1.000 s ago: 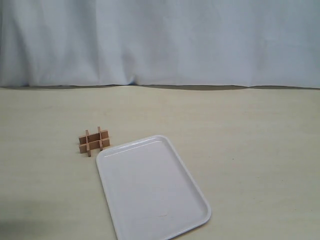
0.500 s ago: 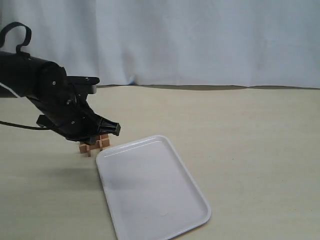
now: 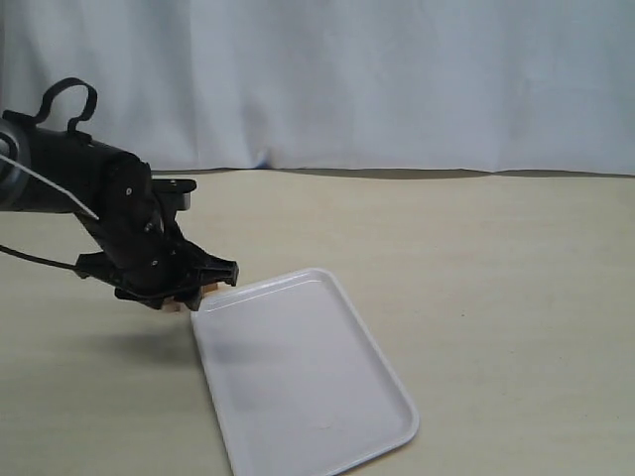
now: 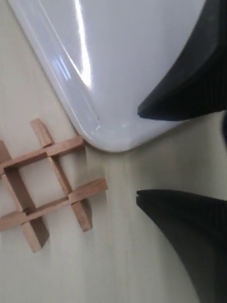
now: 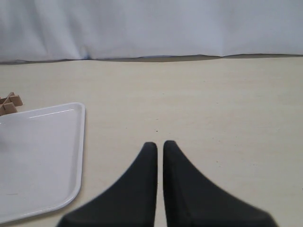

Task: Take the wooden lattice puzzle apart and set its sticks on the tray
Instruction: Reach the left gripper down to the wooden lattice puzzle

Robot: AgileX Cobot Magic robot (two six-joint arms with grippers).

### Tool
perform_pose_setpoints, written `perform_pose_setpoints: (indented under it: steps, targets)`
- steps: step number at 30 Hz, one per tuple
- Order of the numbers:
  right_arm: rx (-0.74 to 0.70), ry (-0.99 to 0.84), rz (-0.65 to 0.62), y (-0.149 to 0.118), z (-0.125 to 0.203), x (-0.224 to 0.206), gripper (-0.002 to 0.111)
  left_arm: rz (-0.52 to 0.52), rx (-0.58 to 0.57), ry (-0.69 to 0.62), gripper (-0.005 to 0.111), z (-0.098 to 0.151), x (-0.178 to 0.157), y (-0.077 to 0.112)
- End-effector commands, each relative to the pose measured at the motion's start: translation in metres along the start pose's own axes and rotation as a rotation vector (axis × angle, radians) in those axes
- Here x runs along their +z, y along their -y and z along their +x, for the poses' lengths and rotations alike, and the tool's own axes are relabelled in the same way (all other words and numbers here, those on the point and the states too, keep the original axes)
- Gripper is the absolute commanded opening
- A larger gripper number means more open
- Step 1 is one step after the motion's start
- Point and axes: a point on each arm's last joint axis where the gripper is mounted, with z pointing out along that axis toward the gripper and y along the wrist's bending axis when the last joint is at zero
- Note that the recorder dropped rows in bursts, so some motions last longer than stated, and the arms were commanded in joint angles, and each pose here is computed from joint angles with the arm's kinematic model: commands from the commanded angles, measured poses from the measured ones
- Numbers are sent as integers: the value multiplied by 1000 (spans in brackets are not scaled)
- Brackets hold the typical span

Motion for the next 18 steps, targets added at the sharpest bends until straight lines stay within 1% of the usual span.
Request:
perform_pose_setpoints:
  steps: [1, 2, 7, 8, 12, 18]
  targets:
    - [3, 13, -4, 0, -1, 0, 4, -56, -23, 36, 44, -5, 0, -4]
    - [3, 13, -4, 0, -1, 0, 4, -81, -30, 42, 44, -5, 1, -6]
    - [3, 13, -4, 0, -1, 0, 4, -69, -66, 67, 44, -7, 11, -5]
    - [3, 13, -4, 0, -1, 0, 4, -81, -79, 62, 44, -6, 18, -6]
    - [3, 13, -4, 0, -1, 0, 4, -100, -137, 84, 44, -7, 29, -8]
    - [3, 13, -4, 0, -1, 0, 4, -87, -148, 100, 44, -8, 34, -7]
